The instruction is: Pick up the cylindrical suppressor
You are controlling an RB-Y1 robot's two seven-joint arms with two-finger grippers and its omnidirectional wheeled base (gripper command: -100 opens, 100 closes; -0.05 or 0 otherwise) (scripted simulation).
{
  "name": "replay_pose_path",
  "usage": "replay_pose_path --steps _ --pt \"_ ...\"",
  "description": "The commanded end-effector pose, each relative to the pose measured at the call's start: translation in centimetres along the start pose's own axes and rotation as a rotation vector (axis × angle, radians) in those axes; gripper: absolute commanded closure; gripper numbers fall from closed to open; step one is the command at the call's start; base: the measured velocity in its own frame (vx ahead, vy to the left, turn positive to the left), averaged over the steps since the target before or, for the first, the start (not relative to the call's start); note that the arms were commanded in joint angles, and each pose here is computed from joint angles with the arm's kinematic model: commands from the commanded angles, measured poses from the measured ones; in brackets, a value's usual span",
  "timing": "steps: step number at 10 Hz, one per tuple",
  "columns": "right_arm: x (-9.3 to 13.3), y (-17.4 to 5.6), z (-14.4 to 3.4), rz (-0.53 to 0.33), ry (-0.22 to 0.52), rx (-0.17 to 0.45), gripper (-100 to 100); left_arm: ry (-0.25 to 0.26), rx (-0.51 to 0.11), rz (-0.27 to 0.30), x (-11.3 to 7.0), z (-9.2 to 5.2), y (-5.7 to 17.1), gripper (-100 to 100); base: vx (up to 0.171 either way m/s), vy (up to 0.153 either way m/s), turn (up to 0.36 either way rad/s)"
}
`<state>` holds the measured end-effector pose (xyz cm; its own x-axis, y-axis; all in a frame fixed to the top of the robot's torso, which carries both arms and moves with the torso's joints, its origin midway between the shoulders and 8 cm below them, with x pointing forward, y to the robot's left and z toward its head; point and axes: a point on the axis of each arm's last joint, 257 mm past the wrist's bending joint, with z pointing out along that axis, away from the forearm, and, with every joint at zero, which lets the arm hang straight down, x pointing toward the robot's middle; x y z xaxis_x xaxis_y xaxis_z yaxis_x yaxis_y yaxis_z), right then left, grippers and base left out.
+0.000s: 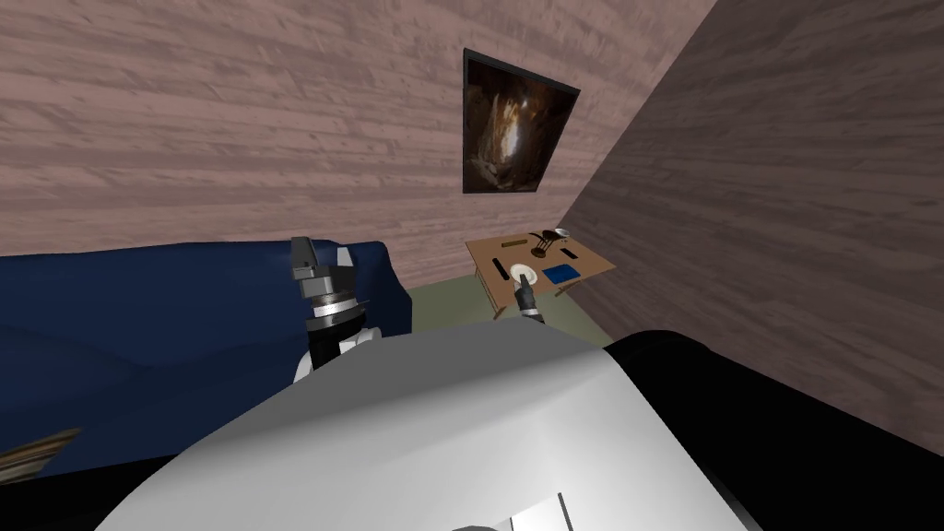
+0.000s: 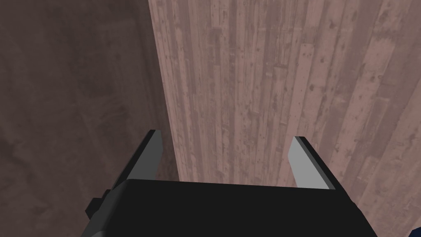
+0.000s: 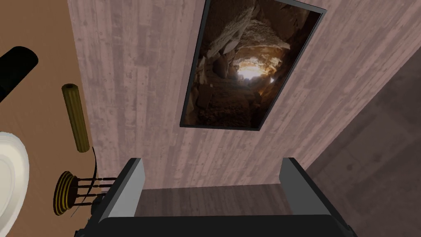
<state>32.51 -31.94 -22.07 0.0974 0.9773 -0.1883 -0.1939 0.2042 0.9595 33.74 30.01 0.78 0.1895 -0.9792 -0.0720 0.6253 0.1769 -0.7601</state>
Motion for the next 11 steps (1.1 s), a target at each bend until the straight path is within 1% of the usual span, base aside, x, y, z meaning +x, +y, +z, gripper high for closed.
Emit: replay_pose_path --steps 1,2,3,4,5,6,7,9,10,11 --pt "-0.2 -2.1 -1.2 -0.012 0.006 0.051 -100 0.0 0.0 0.0 0.0 0.0 0.0 0 0.077 0.107 0.055" --pt "-0.2 -2.1 -1.2 -0.012 0.006 0.051 -100 0.0 0.0 0.0 0.0 0.0 0.0 0 0.041 0.043 -0.01" --pt "-0.1 -4.2 -2.8 -0.035 0.021 0.108 -100 0.0 0.0 0.0 0.0 0.0 0.0 0 0.063 0.082 0.131" --pt "-0.1 -5.0 -3.2 -0.035 0.021 0.127 -100 0.0 0.0 0.0 0.0 0.0 0.0 0 0.074 0.099 0.073" --pt "0.1 -6.7 -4.7 -0.058 0.038 0.177 -100 0.0 0.0 0.0 0.0 0.0 0.0 0 0.117 0.143 0.13" --pt "0.0 -7.8 -5.4 -0.058 0.037 0.203 -100 0.0 0.0 0.0 0.0 0.0 0.0 0 0.096 0.117 0.074" --pt "0.2 -9.3 -7.0 -0.083 0.057 0.251 -100 0.0 0.0 0.0 0.0 0.0 0.0 0 0.114 0.09 0.139" --pt "0.1 -10.8 -8.1 -0.083 0.057 0.29 -100 0.0 0.0 0.0 0.0 0.0 0.0 0 0.065 0.066 0.045" --pt "0.2 -12.5 -10.1 -0.109 0.08 0.344 -100 0.0 0.0 0.0 0.0 0.0 0.0 0 0.083 0.087 0.166" --pt "0.2 -13.1 -10.7 -0.109 0.08 0.363 -100 0.0 0.0 0.0 0.0 0.0 0.0 0 0.097 0.082 0.108"
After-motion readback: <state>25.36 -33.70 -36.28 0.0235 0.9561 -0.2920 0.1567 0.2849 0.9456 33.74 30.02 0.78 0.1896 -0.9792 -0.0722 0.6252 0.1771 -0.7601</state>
